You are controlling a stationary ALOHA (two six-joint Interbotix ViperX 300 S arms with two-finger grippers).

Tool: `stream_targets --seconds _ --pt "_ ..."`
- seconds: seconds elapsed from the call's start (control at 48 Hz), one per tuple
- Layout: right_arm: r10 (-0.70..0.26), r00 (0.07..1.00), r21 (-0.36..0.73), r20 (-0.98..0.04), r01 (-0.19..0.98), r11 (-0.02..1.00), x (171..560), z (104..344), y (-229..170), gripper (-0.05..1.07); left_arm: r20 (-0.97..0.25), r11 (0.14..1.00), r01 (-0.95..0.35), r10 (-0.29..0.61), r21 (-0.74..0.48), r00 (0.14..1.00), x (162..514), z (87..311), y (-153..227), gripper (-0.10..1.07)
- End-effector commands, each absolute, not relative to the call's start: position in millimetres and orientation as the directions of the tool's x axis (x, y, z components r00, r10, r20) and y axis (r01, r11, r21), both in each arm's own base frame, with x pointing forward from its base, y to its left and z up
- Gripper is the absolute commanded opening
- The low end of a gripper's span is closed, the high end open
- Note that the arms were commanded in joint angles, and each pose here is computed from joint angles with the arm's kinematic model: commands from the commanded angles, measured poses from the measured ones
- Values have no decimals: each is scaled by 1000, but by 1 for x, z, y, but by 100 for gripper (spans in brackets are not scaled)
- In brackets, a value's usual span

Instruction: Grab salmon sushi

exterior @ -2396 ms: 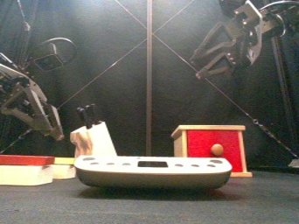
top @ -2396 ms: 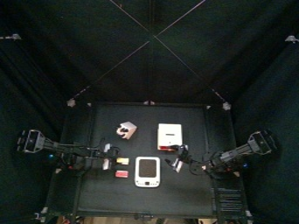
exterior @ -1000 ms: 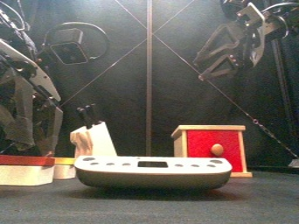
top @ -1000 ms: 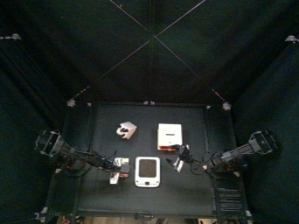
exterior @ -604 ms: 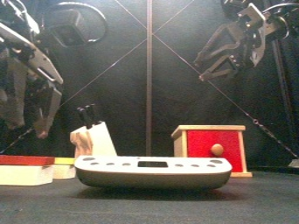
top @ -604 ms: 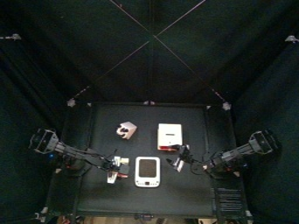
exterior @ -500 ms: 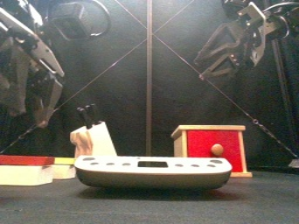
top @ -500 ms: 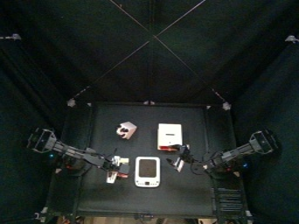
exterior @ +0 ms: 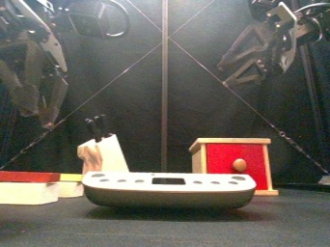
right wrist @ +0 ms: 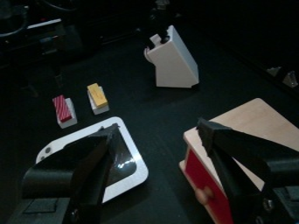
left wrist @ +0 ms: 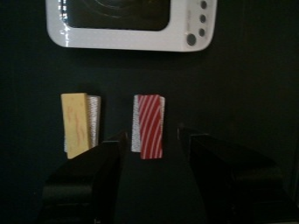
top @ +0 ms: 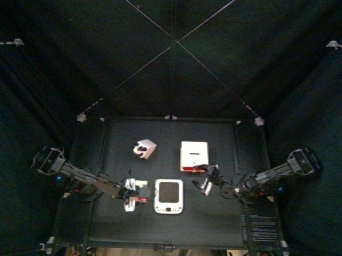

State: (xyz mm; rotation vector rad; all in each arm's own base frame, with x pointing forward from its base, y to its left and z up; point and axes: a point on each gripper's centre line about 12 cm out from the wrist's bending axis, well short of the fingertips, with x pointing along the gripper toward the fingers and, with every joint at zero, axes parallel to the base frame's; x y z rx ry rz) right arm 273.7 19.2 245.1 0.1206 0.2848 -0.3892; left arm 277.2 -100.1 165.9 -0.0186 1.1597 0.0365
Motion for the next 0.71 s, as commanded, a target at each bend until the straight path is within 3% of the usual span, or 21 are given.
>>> stream_targets --seconds 0.0,0.208,0.688 --pt "-355 893 75 -276 388 918 273 253 19 101 -901 1000 -25 1 -11 434 280 162 -104 87" --pt "-355 894 78 -275 388 918 274 253 19 101 -885 999 23 -42 -35 464 278 141 -106 88" --pt "-358 890 82 -282 394 915 273 252 19 101 -914 999 29 19 33 406 278 117 -95 88"
